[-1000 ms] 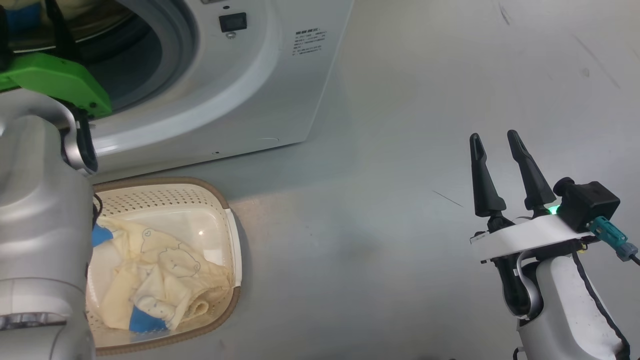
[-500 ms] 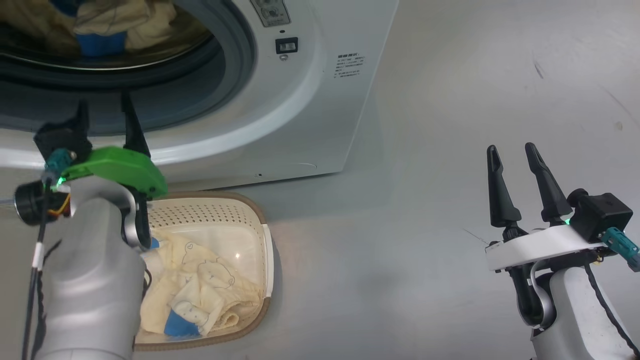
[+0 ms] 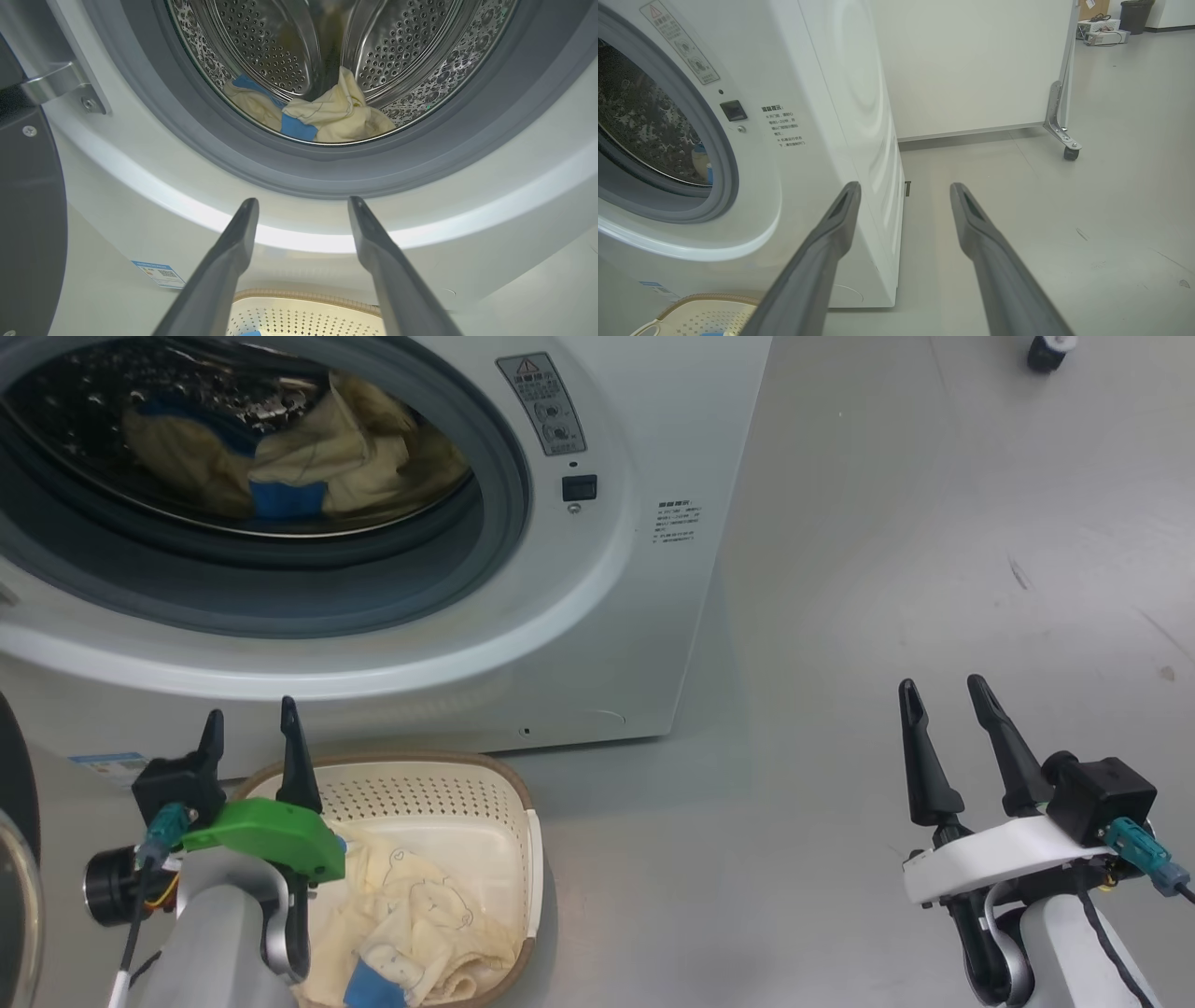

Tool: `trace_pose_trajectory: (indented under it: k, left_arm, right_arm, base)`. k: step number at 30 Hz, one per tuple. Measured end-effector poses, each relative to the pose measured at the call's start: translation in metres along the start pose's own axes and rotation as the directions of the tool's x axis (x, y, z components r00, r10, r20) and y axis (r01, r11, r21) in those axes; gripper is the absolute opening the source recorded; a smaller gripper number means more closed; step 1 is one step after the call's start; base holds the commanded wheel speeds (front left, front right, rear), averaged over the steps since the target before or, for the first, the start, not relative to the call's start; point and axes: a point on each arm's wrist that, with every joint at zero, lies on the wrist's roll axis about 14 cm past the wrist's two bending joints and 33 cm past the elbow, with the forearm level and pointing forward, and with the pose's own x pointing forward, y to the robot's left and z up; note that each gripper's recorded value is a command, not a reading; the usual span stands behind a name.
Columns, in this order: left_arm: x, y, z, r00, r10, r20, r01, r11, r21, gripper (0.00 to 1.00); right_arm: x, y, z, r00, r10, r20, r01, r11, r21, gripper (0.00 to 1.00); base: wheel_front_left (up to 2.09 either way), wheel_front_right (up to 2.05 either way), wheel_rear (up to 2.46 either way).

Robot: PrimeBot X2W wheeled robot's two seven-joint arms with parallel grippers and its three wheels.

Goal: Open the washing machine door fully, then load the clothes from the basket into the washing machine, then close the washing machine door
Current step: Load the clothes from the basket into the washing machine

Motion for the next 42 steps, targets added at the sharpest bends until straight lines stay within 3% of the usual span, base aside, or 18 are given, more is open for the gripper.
trace_pose_trajectory:
  k: [22, 42]
  left_arm:
    - [-0.104, 0.016, 0.014, 0.994, 0.051, 0.094, -0.048, 0.998, -0.036, 1.0]
    - [-0.138, 0.024, 0.022, 0.986, 0.085, 0.143, -0.078, 0.995, -0.058, 1.0]
  right_arm:
    - [-0.053, 0.008, 0.019, 0.999, 0.011, 0.05, -0.01, 1.0, -0.015, 1.0]
    - [-0.06, 0.021, 0.03, 0.995, 0.054, 0.085, -0.052, 0.998, -0.022, 1.0]
  base:
    - [0.0, 0.0, 0.0]
    - [0.0, 0.0, 0.0]
